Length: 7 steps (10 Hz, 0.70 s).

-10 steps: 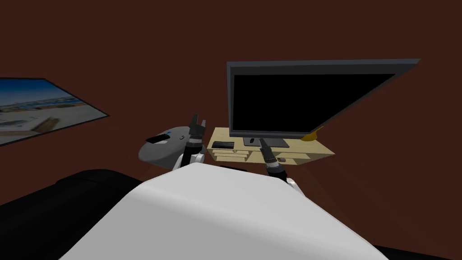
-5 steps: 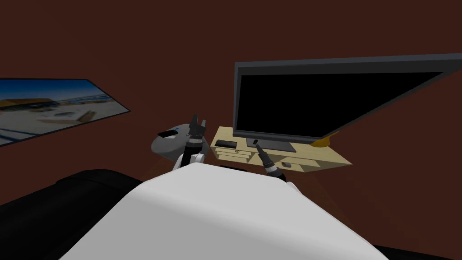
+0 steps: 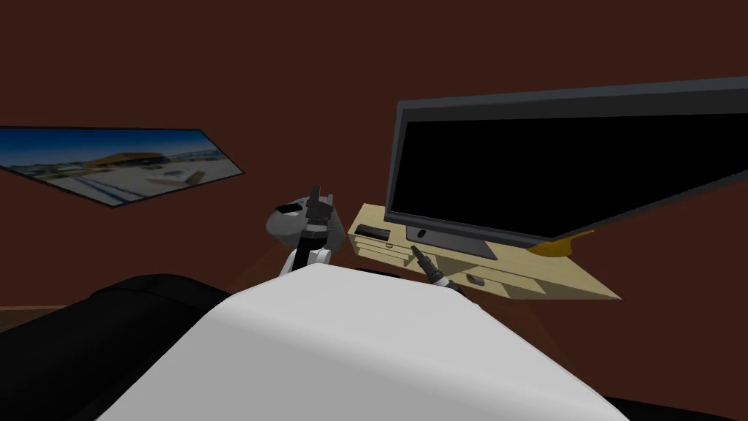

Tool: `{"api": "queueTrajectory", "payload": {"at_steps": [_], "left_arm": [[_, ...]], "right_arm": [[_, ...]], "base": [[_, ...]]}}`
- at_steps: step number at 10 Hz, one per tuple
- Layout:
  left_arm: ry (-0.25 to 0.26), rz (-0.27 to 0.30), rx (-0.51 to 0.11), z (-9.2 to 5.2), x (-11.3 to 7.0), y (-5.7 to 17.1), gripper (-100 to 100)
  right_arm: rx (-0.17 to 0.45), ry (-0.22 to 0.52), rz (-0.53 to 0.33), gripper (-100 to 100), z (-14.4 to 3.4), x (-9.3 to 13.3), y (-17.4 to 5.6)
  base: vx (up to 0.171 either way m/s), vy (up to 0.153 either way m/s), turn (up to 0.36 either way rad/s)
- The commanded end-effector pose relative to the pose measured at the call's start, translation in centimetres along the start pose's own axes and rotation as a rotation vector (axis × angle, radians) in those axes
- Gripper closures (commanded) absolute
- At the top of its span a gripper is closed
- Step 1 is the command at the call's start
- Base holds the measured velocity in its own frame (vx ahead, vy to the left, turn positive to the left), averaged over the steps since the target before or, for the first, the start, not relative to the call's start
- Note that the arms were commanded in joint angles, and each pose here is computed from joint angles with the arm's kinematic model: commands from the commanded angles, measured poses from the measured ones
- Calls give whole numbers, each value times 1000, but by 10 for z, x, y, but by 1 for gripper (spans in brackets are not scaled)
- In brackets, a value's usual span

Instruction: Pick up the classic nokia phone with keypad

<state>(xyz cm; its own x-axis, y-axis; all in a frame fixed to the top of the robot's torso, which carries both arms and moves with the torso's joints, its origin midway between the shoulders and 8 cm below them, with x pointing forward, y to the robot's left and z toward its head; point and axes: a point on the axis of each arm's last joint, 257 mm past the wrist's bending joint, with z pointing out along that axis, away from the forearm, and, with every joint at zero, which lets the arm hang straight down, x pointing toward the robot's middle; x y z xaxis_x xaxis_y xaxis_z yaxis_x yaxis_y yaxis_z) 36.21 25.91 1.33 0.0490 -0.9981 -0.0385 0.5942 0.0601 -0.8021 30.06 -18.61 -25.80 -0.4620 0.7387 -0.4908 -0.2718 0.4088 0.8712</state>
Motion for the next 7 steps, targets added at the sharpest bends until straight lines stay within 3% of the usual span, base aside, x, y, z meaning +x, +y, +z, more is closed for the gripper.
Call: {"api": "queueTrajectory", "payload": {"at_steps": [1, 2, 4, 5, 6, 7], "left_arm": [[0, 0, 0, 0, 0, 0, 0], [0, 0, 0, 0, 0, 0, 0], [0, 0, 0, 0, 0, 0, 0], [0, 0, 0, 0, 0, 0, 0], [0, 0, 0, 0, 0, 0, 0], [0, 0, 0, 0, 0, 0, 0]], "right_arm": [[53, 61, 6, -100, -16, 16, -24], [67, 63, 8, -100, -19, 17, -30], [182, 157, 26, -100, -56, 41, -72], [186, 167, 18, -100, -58, 39, -73], [249, 215, 22, -100, -80, 49, -94], [250, 217, 20, -100, -81, 48, -94]], "base": [[-7, 2, 345], [-4, -7, 131], [-1, 1, 383], [4, -10, 150], [7, -1, 276], [6, -3, 169]]}}
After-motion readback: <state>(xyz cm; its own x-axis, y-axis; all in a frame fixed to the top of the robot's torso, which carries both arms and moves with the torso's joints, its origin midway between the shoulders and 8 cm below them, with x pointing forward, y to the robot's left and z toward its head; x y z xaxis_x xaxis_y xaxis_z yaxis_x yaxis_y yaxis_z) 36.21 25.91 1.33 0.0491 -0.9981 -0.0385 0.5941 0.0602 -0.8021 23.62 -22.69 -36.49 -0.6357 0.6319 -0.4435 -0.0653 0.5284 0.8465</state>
